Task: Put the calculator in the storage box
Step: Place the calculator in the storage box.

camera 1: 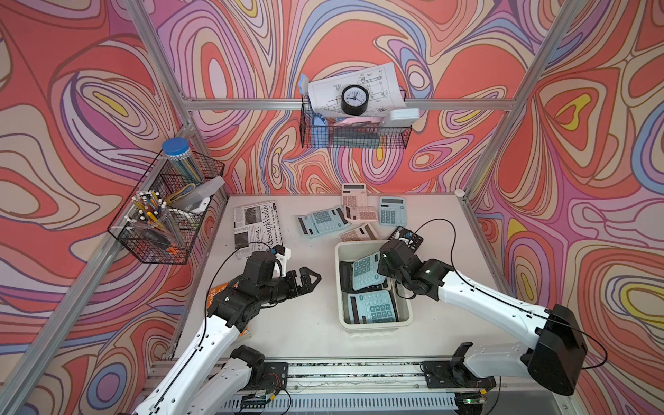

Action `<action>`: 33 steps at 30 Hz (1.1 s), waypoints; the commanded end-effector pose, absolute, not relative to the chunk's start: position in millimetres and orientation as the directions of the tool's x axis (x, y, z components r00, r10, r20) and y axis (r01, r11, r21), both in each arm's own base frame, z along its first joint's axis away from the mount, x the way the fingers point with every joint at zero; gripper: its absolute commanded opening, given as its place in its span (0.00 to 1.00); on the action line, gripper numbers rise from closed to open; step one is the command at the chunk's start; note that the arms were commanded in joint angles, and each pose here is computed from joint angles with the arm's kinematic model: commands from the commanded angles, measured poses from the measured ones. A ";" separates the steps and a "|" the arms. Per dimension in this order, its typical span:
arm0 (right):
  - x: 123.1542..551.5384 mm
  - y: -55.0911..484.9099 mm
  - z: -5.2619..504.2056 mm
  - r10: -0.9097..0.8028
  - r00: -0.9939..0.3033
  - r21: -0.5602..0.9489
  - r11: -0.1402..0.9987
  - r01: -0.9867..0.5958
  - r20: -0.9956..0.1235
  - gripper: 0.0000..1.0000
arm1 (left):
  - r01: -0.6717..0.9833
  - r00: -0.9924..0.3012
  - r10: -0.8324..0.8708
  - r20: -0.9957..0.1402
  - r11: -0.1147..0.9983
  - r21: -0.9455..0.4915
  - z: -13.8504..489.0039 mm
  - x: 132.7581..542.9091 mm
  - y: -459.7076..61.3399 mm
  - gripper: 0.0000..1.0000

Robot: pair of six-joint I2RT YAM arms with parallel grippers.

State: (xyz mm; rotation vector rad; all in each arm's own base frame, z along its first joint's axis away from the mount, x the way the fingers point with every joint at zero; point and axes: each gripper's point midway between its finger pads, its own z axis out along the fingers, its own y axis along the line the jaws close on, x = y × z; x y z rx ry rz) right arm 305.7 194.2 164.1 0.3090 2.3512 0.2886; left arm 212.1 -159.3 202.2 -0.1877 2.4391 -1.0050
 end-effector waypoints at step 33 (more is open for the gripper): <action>296.6 192.3 237.8 0.106 -0.688 0.192 0.980 -0.049 -0.718 0.92 | -0.007 -0.940 -0.264 -0.217 0.648 -0.761 195.5 182.2 -172.5 0.98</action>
